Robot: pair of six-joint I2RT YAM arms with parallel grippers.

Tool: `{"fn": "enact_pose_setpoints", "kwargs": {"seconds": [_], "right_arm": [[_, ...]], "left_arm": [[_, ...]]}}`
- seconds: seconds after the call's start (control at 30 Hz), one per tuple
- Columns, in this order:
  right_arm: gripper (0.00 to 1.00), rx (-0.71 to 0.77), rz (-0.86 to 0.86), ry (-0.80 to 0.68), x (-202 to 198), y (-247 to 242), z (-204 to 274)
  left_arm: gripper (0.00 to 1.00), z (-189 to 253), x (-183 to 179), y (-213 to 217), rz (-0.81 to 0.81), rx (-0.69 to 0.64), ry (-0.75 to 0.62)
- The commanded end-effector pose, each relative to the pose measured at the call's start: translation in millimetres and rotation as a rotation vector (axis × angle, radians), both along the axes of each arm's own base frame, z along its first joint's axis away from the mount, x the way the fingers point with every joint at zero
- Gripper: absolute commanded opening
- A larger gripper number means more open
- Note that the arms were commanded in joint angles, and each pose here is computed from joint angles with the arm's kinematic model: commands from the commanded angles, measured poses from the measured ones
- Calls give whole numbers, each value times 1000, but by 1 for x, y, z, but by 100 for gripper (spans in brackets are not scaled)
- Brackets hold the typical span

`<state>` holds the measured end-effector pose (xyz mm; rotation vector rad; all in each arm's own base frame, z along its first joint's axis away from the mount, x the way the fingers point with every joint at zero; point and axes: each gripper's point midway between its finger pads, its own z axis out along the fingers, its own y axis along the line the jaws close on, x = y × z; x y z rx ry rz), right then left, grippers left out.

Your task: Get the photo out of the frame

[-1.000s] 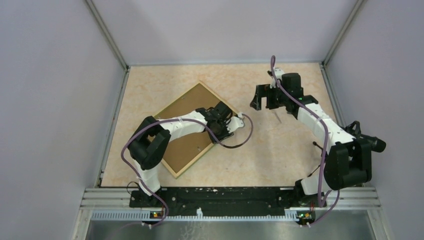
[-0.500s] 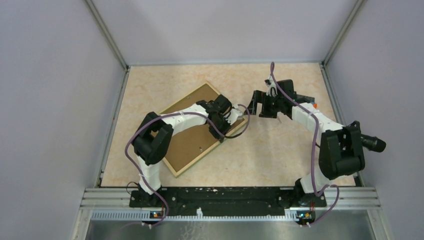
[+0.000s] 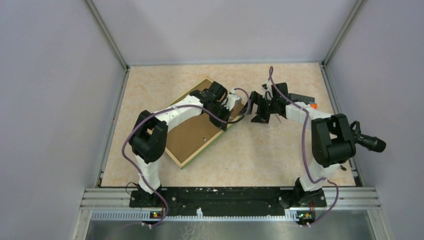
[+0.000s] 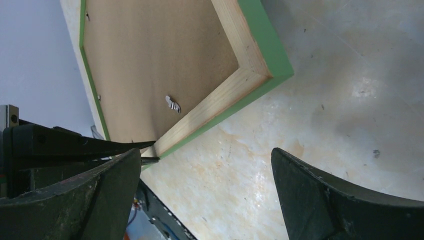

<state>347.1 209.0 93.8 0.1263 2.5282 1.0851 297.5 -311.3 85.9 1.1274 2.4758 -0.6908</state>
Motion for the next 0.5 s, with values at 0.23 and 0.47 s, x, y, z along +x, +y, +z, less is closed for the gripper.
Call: {"fn": "enact_pose_setpoints", "kwargs": {"seconds": [0.23, 0.47], "right_arm": [[94, 245, -80, 76, 34, 33, 17], [76, 350, -133, 136, 45, 43, 17]], "left_arm": [[0, 71, 9, -16, -129, -198, -176], [0, 79, 10, -13, -177, -190, -246]]}}
